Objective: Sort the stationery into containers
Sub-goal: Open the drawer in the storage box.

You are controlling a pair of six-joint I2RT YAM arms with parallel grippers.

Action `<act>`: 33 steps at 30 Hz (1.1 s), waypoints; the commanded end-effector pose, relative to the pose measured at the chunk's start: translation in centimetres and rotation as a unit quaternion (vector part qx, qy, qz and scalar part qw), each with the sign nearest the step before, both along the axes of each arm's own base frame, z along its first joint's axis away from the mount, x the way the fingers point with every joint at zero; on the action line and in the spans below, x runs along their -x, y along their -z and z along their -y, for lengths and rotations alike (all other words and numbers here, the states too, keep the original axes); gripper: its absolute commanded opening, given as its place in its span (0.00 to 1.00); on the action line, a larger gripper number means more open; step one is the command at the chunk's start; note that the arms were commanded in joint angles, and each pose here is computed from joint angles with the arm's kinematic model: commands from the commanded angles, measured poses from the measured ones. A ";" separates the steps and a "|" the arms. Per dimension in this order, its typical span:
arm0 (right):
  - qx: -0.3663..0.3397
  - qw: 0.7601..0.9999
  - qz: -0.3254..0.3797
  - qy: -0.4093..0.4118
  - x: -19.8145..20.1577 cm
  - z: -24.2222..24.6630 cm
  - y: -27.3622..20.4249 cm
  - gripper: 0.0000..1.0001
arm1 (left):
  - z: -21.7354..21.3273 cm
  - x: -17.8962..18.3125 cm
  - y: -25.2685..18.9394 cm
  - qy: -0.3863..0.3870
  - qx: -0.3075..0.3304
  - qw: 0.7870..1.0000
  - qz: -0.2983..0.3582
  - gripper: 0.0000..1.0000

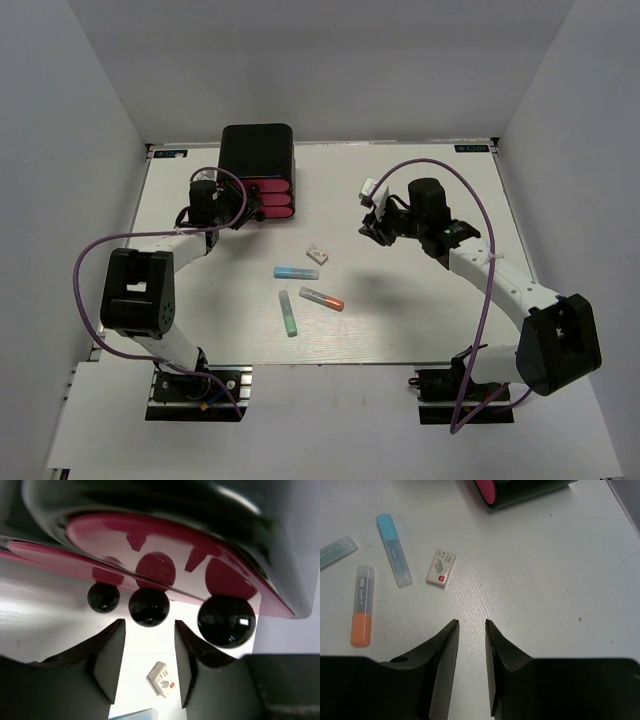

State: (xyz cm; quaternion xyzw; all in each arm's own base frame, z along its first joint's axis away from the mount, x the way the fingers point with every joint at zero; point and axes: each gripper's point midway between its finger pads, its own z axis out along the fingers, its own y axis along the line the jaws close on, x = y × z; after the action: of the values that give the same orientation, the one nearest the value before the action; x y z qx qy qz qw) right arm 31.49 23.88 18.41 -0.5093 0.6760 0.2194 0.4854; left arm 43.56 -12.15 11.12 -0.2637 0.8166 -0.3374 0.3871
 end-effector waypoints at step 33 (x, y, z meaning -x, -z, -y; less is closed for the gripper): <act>0.007 0.999 -0.009 -0.031 -0.5 -0.9 1.9 0.57 | -0.9 -2.3 -0.1 -0.052 0.012 0.998 0.035 0.48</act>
State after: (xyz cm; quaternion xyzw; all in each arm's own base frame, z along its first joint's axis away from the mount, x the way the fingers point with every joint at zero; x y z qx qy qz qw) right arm 31.54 24.37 15.53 -0.5284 0.6794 0.2306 0.4540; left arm 45.05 -11.70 11.05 -0.2891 0.7952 -0.3379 0.4122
